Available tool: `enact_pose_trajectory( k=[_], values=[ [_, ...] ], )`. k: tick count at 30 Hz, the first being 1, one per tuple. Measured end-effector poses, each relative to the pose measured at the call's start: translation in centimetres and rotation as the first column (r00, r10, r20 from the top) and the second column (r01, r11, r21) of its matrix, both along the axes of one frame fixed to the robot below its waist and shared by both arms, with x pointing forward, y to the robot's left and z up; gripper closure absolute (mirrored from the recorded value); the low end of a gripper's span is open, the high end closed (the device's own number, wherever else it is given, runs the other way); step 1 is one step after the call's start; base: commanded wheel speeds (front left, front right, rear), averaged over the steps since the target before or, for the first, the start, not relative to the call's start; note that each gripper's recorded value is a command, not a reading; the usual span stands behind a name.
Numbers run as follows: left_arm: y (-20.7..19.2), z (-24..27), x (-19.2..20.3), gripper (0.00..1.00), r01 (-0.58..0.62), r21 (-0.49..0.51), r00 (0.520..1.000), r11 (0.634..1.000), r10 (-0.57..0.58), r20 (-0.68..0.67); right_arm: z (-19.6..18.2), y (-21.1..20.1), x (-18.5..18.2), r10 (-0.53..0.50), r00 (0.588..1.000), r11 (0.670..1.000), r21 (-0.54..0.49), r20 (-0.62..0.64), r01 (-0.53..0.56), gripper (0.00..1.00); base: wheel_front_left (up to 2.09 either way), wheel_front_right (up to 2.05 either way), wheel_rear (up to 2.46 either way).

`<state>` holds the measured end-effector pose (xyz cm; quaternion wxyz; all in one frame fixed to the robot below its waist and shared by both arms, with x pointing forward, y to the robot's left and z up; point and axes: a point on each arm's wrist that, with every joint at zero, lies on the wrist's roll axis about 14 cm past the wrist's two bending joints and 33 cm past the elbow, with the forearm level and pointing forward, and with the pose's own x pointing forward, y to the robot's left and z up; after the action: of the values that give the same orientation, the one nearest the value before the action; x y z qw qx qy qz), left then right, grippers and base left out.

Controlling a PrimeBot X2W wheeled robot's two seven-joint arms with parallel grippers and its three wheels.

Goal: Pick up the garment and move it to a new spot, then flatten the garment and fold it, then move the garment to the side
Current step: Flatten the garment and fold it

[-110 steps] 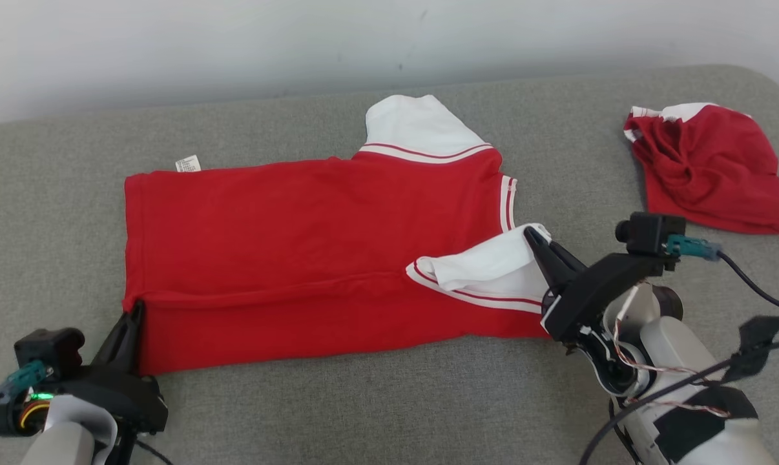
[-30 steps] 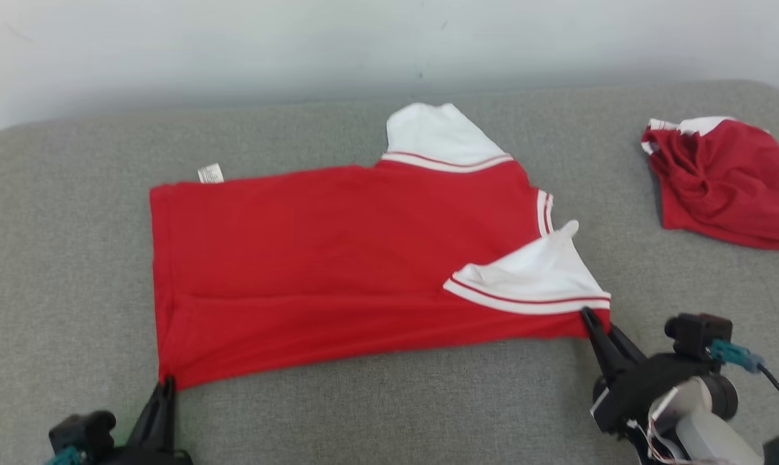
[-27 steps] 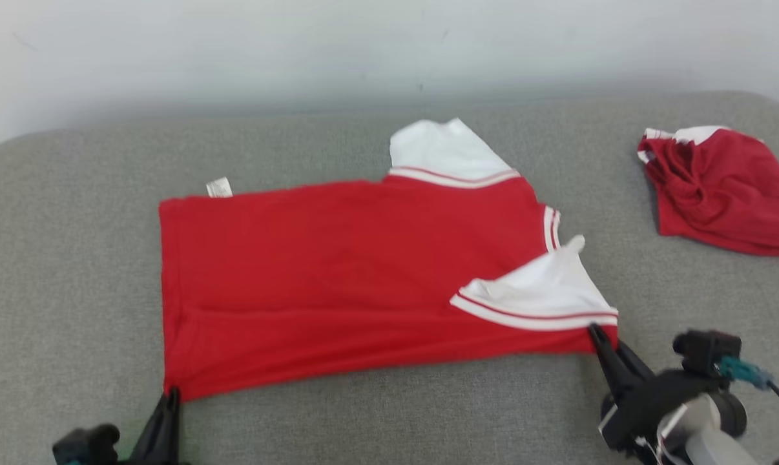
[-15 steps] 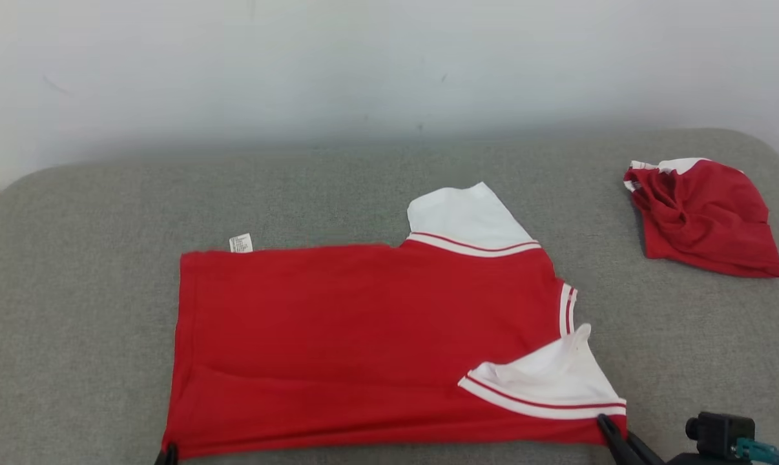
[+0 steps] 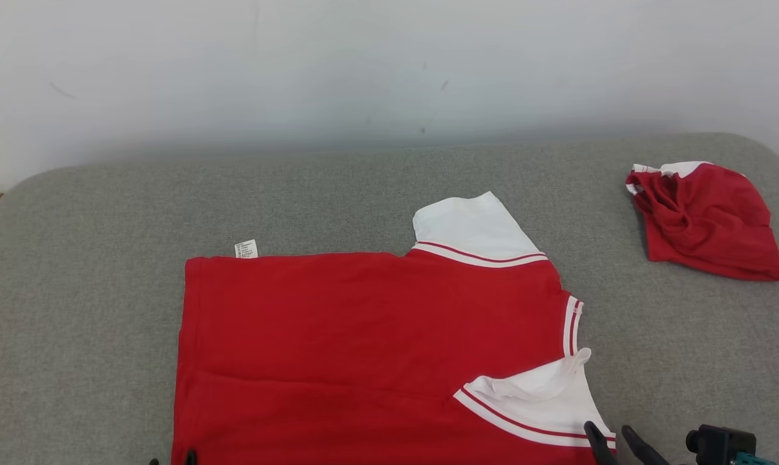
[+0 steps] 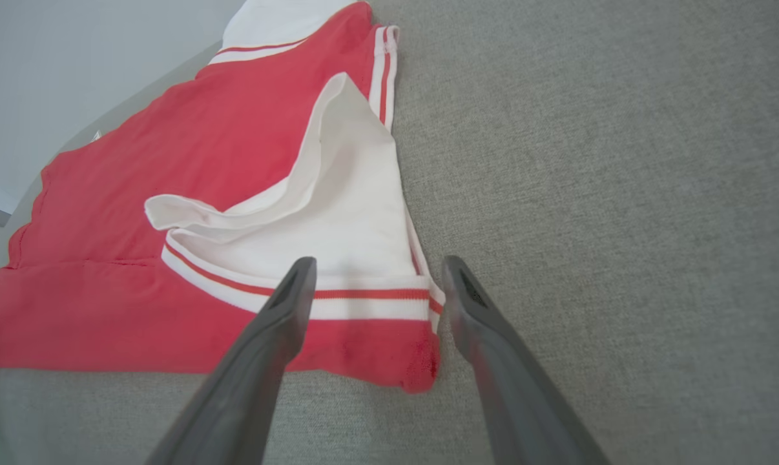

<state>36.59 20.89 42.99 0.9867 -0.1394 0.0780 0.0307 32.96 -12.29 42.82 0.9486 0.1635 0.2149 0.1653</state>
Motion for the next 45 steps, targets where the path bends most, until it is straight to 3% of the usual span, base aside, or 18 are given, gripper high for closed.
enact_pose_trajectory(
  k=[7,16,22,29,36,39,45],
  values=[
    [0.9,3.2,0.2,0.00,-0.040,-0.007,0.993,0.999,0.040,0.108,3.2,0.0,1.5,-0.033,0.988,0.999,0.027,0.154,0.029,0.00,0.00,0.00,0.00],
    [2.2,9.2,-0.8,0.00,-0.110,0.090,0.955,0.990,0.080,0.287,7.4,-0.1,2.5,-0.019,0.919,0.999,-0.028,0.394,0.032,0.00,0.00,0.00,0.00],
    [2.0,11.0,-1.3,0.00,-0.129,0.149,0.939,0.980,0.073,0.335,7.9,0.9,2.4,0.000,0.895,0.998,-0.054,0.446,0.027,0.00,0.00,0.00,0.00],
    [1.0,10.9,-0.7,0.00,-0.095,0.132,0.941,0.987,0.045,0.335,7.7,1.0,2.4,-0.004,0.892,0.997,-0.063,0.452,0.036,0.00,0.00,0.00,0.00],
    [0.4,10.8,2.9,0.00,-0.025,0.154,0.948,0.988,-0.025,0.316,9.5,1.9,3.8,0.020,0.865,0.998,-0.064,0.501,0.014,0.00,0.00,0.00,0.00],
    [0.3,10.8,5.3,0.00,0.002,0.101,0.955,0.995,-0.032,0.293,10.2,2.4,4.8,0.028,0.854,0.998,-0.059,0.519,0.003,0.00,0.00,0.00,0.00],
    [1.9,10.6,10.8,0.00,0.033,0.114,0.975,0.993,-0.057,0.216,11.5,2.9,7.8,0.018,0.830,0.999,-0.036,0.557,0.002,0.00,0.00,0.00,0.00]
  ],
)
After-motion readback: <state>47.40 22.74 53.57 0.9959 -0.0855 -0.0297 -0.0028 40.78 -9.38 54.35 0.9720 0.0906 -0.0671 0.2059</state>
